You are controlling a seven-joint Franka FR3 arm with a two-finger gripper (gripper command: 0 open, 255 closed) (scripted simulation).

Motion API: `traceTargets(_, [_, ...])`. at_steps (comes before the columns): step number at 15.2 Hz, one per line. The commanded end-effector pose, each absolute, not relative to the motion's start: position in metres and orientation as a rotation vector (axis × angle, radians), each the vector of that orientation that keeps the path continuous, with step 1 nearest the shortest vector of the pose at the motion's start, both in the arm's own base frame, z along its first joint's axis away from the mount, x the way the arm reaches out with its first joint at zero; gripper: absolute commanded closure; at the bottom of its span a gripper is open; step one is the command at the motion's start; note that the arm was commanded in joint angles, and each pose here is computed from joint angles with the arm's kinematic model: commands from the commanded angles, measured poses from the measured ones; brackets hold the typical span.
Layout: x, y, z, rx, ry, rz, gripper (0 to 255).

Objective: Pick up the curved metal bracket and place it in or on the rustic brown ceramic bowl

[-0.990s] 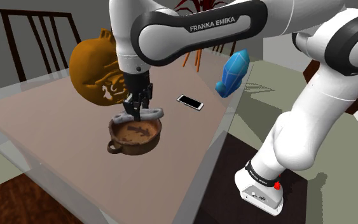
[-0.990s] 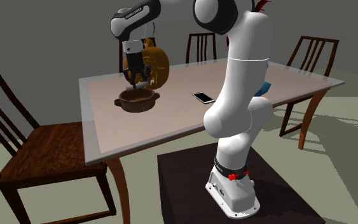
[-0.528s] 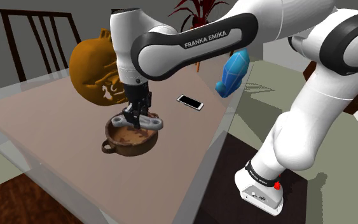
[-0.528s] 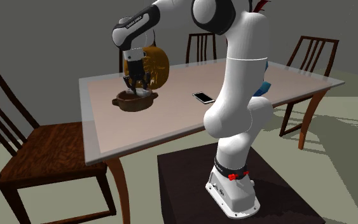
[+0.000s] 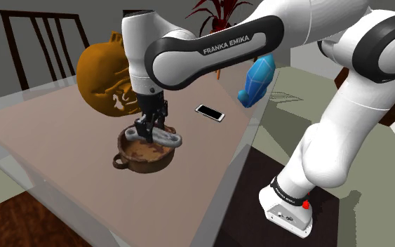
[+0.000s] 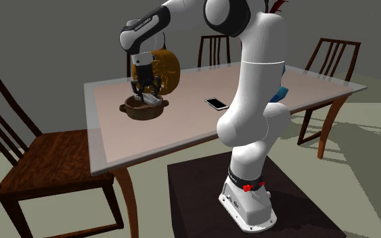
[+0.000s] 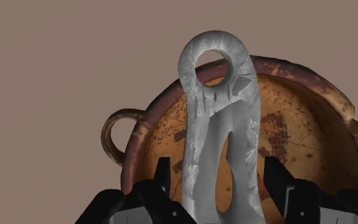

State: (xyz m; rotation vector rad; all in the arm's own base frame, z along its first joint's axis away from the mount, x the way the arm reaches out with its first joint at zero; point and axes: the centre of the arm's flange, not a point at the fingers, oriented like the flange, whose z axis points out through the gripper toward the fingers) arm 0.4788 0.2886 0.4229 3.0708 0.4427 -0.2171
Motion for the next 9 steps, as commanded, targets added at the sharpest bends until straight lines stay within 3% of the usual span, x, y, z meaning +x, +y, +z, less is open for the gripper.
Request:
traceTargets(1, [0.479, 0.289, 0.422, 3.071, 0.443, -0.217, 0])
traceTargets(5, [0.479, 0.289, 0.422, 3.071, 0.443, -0.217, 0])
traceTargets(9, [0.486, 0.291, 0.472, 3.071, 0.443, -0.217, 0])
